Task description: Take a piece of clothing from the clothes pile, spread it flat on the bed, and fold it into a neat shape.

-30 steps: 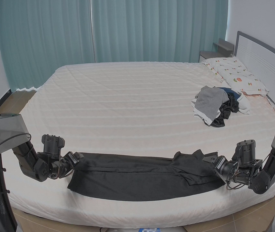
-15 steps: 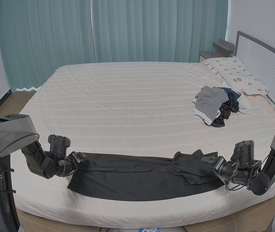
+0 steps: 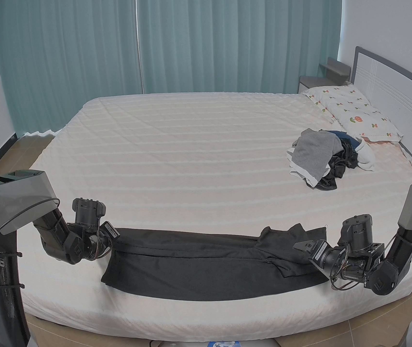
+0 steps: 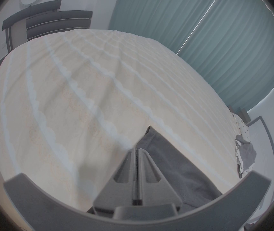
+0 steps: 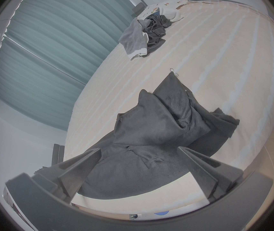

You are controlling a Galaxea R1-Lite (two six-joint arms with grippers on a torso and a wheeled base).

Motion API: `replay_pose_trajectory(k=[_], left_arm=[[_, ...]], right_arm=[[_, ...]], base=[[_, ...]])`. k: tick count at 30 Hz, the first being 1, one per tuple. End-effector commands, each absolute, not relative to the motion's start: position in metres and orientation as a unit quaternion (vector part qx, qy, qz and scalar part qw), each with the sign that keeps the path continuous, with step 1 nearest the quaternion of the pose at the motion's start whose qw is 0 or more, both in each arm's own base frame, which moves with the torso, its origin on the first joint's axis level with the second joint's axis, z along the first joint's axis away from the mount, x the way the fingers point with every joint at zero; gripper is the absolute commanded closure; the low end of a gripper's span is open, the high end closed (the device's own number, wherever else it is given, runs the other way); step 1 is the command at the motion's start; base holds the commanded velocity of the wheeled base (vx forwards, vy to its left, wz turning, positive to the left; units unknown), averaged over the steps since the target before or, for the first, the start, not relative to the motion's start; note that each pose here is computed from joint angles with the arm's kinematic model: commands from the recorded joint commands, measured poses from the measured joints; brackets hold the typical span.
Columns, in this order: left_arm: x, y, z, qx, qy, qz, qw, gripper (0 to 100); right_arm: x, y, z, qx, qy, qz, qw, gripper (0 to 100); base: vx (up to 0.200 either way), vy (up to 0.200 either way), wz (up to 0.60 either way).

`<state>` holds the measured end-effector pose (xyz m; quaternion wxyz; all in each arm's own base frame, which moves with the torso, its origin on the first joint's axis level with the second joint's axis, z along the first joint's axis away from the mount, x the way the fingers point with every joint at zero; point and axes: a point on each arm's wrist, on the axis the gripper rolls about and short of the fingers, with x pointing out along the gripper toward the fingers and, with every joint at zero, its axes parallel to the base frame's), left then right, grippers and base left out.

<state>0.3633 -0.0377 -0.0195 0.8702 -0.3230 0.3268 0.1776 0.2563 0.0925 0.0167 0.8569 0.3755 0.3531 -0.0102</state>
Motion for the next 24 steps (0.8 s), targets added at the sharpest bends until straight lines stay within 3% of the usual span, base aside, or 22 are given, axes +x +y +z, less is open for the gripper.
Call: replay_pose_trajectory(k=[1, 9, 24], left_arm=[[0.363, -0.037, -0.01, -0.328, 0.314, 0.175, 0.873, 100], [0.364, -0.038, -0.008, -0.335, 0.311, 0.174, 0.872, 100], [0.364, -0.038, -0.004, -0.338, 0.303, 0.17, 0.875, 100]], right_arm=[[0.261, 0.098, 0.011, 0.379, 0.365, -0.021, 0.85, 0], [0.275, 0.113, 0.013, 0.403, 0.401, -0.051, 0.821, 0], [0.297, 0.117, -0.014, 0.391, 0.399, -0.096, 0.824, 0]], base=[[0.0, 0.0, 0.0], [0.0, 0.0, 0.0], [0.0, 0.0, 0.0]])
